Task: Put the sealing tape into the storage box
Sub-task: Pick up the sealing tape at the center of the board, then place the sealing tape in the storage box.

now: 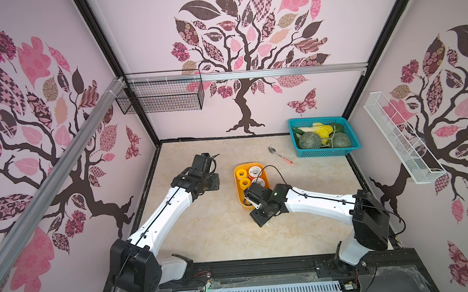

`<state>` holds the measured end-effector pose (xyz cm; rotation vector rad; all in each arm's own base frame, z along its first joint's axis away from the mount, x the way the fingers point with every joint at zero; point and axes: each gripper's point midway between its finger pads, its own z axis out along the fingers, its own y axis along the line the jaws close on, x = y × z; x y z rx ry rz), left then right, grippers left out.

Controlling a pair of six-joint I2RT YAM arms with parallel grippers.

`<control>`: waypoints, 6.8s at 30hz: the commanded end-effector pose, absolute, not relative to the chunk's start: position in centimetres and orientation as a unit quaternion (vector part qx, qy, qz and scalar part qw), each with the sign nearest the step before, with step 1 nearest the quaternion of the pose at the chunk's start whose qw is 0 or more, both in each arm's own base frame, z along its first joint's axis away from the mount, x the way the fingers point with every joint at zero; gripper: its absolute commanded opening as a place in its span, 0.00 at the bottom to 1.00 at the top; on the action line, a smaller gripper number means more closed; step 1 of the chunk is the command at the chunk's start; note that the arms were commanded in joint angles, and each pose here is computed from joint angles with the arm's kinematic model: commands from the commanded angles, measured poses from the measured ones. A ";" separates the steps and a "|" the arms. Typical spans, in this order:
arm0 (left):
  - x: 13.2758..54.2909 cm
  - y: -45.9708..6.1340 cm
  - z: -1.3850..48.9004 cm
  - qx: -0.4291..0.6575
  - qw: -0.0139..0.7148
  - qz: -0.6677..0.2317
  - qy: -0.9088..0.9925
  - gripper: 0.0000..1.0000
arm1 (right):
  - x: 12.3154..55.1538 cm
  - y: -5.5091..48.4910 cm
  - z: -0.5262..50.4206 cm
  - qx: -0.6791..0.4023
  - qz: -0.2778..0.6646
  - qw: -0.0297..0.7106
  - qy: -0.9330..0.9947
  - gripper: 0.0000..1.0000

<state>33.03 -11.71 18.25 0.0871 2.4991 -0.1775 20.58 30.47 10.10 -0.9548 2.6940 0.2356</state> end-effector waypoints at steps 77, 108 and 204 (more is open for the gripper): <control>33.3 -10.8 20.0 0.027 0.343 -0.050 0.938 0.28 | 30.5 35.2 8.1 -0.341 0.029 0.115 0.932 0.69; 33.3 -10.8 19.8 0.028 0.339 -0.048 0.939 0.28 | 31.9 35.6 10.6 -0.310 0.077 0.152 0.935 0.27; 33.3 -11.1 19.2 0.034 0.326 -0.050 0.944 0.29 | 29.5 33.4 6.2 -0.294 0.079 0.069 0.950 0.15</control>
